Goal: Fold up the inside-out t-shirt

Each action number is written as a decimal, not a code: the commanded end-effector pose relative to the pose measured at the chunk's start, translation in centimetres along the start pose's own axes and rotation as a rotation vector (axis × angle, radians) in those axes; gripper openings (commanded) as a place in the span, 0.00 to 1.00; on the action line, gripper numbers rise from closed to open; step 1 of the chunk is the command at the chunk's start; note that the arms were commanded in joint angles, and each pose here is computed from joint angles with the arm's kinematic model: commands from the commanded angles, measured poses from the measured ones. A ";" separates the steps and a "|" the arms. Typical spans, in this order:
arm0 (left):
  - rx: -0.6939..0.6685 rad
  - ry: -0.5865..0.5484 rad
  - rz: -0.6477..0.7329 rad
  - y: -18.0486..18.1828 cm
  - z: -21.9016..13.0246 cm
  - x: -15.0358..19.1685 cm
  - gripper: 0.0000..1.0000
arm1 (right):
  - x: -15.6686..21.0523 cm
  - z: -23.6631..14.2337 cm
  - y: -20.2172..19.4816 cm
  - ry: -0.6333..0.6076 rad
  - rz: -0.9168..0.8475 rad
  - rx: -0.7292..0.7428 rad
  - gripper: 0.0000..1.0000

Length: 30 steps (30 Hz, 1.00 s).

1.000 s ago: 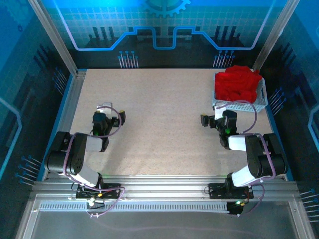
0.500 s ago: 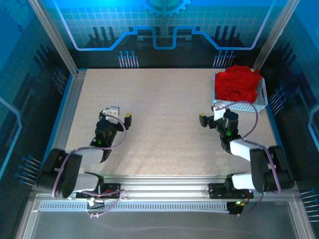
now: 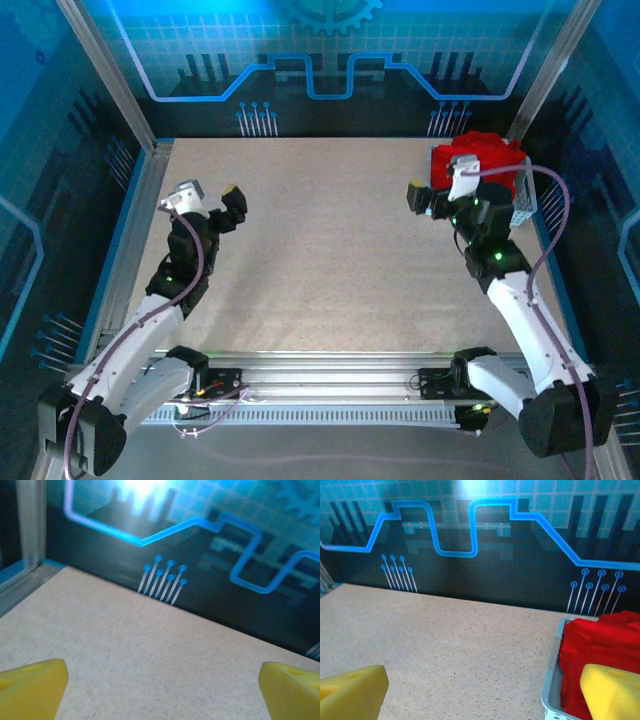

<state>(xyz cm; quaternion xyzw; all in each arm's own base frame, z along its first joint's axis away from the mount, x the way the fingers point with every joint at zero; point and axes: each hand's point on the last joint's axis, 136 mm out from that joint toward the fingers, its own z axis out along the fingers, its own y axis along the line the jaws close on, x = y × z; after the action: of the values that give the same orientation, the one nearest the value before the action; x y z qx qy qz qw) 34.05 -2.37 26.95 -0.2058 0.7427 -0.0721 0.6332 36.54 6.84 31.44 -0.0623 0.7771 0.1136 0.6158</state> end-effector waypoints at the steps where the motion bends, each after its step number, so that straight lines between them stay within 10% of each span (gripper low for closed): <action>1: -0.141 0.139 -0.015 3.0 0.0 3.6 0.99 | 3.1 1.0 -0.3 0.193 0.231 -0.064 1.00; 7: -0.085 0.195 -0.121 2.9 0.8 4.8 0.99 | 2.2 4.2 -2.7 0.267 0.316 -0.047 1.00; 16: -0.106 0.335 -0.060 2.8 2.5 6.5 0.99 | 6.2 9.2 -15.2 0.464 0.290 0.525 1.00; 30: -0.004 0.426 -0.061 0.5 4.1 8.3 0.99 | 15.0 12.8 -26.7 0.763 0.439 0.894 1.00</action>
<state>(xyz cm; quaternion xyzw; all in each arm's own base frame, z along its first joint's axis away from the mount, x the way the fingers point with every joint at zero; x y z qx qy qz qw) 36.21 -4.07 17.23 -0.2223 0.8561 -0.1159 0.4520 53.72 -13.09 13.42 0.2890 0.9081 -0.0893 0.2896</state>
